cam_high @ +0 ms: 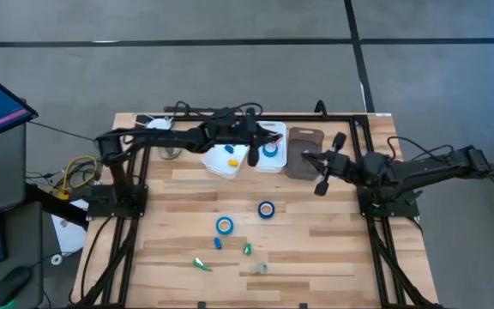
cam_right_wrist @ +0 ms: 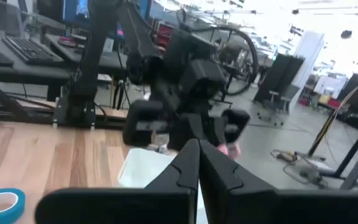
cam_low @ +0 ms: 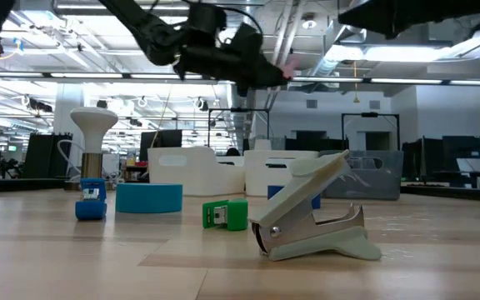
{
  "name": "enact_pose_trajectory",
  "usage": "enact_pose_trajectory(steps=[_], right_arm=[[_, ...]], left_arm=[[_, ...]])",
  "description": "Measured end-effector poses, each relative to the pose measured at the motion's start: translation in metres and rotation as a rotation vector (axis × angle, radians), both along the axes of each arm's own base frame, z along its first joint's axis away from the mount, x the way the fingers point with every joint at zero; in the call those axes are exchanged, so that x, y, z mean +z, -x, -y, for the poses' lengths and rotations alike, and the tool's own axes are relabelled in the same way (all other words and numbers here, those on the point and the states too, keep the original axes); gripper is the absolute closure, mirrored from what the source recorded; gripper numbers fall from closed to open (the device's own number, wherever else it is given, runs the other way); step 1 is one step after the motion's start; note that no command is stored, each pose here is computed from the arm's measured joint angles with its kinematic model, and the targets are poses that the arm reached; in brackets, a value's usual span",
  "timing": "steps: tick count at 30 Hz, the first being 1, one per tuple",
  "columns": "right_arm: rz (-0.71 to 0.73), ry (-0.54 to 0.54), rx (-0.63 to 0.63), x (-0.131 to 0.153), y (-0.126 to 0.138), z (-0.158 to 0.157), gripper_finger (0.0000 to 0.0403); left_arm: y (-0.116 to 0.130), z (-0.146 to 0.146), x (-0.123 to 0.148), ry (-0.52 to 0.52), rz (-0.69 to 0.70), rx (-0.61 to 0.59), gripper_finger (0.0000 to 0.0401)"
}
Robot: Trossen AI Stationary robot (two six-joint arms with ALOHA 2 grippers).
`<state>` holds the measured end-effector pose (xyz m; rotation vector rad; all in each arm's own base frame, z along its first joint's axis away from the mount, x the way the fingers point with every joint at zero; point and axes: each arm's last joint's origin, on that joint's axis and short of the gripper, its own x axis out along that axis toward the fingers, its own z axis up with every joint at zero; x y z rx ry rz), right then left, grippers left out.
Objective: Pick and place Stapler, Stapler remover, tape
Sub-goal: Put the pink staple remover into the black bin
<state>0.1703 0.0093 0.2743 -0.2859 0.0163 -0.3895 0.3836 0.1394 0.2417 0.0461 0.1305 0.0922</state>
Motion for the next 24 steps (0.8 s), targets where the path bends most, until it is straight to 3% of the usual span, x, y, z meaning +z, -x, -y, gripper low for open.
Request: enact_pose_trajectory(steps=[11, 24], right_arm=[[0.031, 0.005, 0.000, 0.005, 0.006, 0.000, 0.0403], [0.028, 0.013, -0.001, 0.005, 0.006, 0.001, 0.0403]], left_arm=[[-0.046, -0.007, 0.000, -0.001, 0.017, -0.063, 0.0370], [-0.080, -0.012, -0.057, 0.069, -0.088, -0.070, 0.0370]])
